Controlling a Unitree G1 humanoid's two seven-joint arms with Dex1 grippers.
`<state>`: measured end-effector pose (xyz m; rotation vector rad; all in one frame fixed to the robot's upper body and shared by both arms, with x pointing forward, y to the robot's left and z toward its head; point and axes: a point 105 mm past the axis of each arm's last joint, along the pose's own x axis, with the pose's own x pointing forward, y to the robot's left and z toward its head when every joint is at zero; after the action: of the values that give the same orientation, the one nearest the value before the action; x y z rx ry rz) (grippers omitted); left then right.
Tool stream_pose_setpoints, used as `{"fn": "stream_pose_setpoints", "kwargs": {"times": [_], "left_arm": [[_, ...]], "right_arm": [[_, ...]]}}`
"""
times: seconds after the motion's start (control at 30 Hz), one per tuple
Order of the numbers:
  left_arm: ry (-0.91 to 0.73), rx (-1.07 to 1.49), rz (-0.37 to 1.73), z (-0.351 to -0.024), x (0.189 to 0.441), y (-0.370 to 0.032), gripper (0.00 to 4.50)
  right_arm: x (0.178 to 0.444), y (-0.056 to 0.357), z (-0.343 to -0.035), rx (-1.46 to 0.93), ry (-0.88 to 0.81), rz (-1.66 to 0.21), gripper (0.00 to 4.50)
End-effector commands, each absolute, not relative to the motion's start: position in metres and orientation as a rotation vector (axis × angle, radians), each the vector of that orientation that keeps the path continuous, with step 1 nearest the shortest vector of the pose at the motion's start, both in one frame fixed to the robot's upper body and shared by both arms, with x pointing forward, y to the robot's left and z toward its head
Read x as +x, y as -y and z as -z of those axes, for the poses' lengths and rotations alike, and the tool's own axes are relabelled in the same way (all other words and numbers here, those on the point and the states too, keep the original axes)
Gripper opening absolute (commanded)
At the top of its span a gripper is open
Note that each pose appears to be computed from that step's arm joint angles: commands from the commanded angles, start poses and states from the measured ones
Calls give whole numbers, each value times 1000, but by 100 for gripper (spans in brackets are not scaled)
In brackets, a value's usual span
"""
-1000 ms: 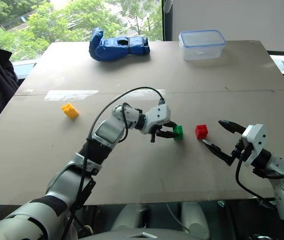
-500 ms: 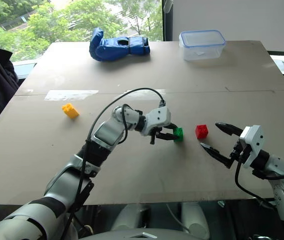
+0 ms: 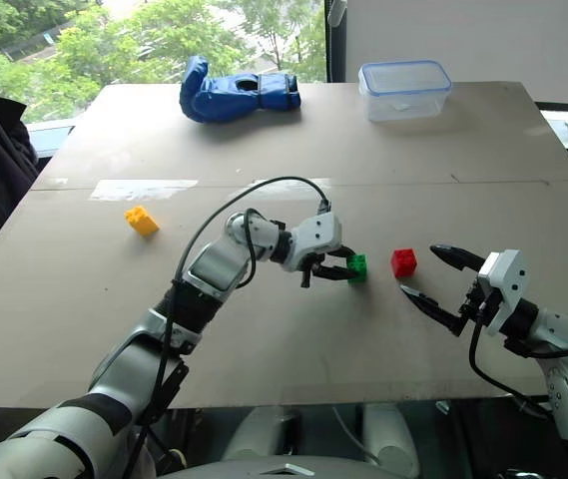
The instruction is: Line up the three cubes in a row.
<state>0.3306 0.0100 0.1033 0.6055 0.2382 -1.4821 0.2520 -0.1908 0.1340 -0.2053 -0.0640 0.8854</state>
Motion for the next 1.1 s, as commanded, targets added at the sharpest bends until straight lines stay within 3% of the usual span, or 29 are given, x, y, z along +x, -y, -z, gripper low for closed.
{"fn": "stream_pose_setpoints", "kwargs": {"times": [0.03, 0.1, 0.43, 0.7, 0.87, 1.0, 1.1], "left_arm": [[-231, 605, 1471, -102, 331, -10, 360], [-222, 592, 1468, -104, 331, -9, 440], [-208, 537, 1482, -115, 328, -15, 440], [-176, 451, 1477, -152, 312, -59, 440], [-109, 390, 1247, -173, 318, -105, 440], [16, 260, 744, -189, 339, -160, 440], [34, 242, 445, -185, 337, -200, 440]], "right_arm": [[251, 190, -142, -238, 93, -891, 450], [251, 190, -141, -238, 92, -891, 450], [252, 189, -141, -242, 96, -893, 450], [251, 187, -146, -240, 105, -916, 450], [253, 175, -154, -234, 133, -966, 450], [253, 157, -163, -203, 164, -1039, 450], [255, 148, -167, -191, 175, -1088, 450]]}}
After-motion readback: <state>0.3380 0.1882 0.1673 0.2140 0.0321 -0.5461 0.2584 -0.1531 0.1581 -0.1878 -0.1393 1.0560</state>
